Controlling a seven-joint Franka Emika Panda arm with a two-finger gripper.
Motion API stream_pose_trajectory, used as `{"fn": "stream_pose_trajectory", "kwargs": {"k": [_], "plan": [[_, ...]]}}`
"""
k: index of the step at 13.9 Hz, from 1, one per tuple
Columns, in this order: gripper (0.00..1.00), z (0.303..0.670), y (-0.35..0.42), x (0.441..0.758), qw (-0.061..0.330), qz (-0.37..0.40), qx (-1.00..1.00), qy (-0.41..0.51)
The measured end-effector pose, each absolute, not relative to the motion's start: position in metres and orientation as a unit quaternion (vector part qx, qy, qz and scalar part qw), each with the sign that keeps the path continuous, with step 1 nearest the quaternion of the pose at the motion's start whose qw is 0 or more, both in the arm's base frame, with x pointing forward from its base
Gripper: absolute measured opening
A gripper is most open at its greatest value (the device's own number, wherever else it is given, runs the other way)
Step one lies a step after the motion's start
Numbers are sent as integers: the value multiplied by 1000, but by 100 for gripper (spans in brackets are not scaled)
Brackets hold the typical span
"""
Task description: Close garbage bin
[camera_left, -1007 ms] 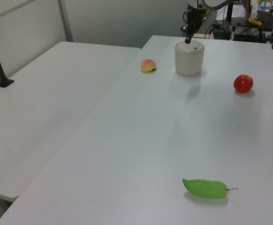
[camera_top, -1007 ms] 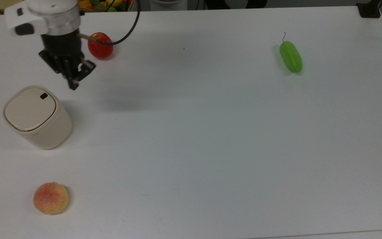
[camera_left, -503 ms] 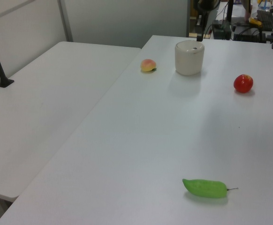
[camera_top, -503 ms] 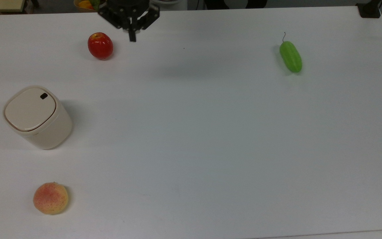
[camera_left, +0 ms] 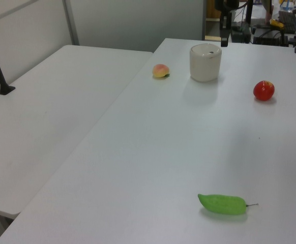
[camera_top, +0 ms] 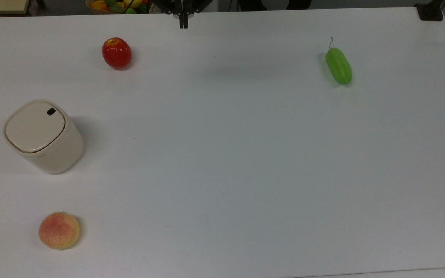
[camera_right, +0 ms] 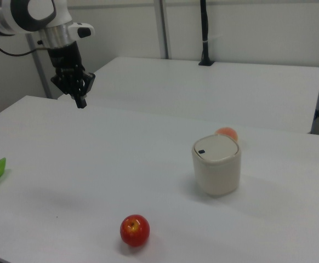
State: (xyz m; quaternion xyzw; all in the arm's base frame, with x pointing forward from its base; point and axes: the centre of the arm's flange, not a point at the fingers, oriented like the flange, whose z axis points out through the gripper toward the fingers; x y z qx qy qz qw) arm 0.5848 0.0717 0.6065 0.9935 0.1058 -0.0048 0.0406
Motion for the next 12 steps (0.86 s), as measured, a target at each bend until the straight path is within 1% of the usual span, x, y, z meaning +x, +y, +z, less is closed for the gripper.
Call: {"fn": "stream_pose_trajectory", "kwargs": {"k": [3,6,7,8,9,12], "plan": [[38,607,69,585,41,-4,994,100],[69,607,68,585,41,-3,997,72],[83,606,68,585,41,-4,997,67],[93,606,68,585,42,-4,997,63],[100,605,68,585,42,-5,997,62],[100,607,63,585,42,-3,998,56]]}}
